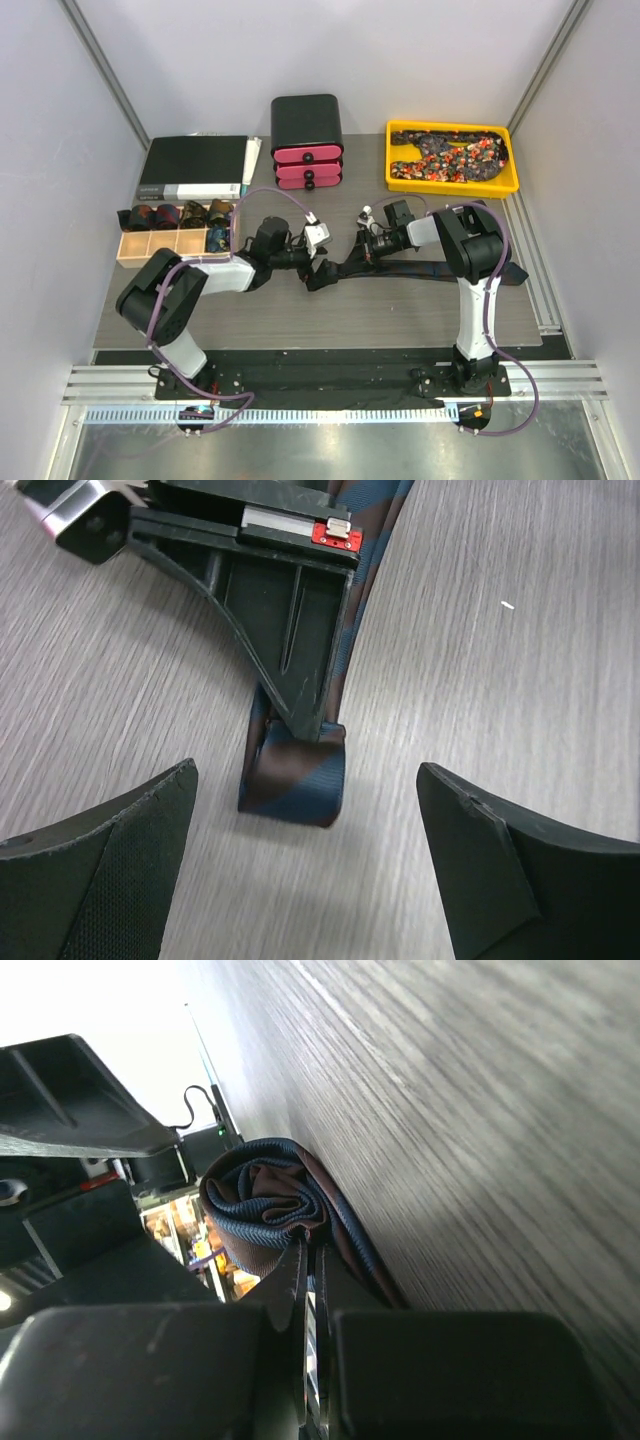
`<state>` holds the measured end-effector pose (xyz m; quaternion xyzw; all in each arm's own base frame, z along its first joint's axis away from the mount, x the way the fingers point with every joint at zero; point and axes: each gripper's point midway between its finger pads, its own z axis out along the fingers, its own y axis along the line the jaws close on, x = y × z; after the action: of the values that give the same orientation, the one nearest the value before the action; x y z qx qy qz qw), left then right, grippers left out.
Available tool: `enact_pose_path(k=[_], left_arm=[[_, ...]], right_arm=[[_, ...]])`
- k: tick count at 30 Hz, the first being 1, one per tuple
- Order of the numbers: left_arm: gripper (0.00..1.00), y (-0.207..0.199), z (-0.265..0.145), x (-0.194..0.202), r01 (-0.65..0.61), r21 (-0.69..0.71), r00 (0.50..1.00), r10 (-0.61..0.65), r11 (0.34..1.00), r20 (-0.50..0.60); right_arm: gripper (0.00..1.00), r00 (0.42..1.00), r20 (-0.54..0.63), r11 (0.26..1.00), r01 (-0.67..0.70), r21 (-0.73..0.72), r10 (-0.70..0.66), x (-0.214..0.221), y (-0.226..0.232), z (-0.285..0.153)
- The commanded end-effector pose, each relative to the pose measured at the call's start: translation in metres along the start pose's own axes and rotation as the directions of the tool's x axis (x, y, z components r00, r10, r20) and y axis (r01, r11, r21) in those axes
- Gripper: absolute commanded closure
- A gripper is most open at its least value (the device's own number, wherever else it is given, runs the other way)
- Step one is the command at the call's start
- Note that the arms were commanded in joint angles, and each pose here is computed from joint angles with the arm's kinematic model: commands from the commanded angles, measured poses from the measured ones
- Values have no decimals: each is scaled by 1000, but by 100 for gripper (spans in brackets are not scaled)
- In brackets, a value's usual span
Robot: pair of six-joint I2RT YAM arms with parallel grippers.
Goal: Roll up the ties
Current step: Roll the tie at the center of the board.
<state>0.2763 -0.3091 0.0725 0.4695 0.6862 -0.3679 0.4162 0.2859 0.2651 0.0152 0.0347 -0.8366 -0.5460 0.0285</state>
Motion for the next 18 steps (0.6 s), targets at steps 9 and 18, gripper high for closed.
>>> enact_pose_path(k=[9, 18], left_arm=[[25, 5, 31, 11, -159, -20, 985, 160, 987, 62], [49, -1, 37, 24, -184, 10, 982, 183, 983, 50]], right_arm=[[99, 990, -25, 977, -135, 166, 141, 25, -59, -1], [99, 988, -40, 976, -140, 165, 148, 30, -61, -2]])
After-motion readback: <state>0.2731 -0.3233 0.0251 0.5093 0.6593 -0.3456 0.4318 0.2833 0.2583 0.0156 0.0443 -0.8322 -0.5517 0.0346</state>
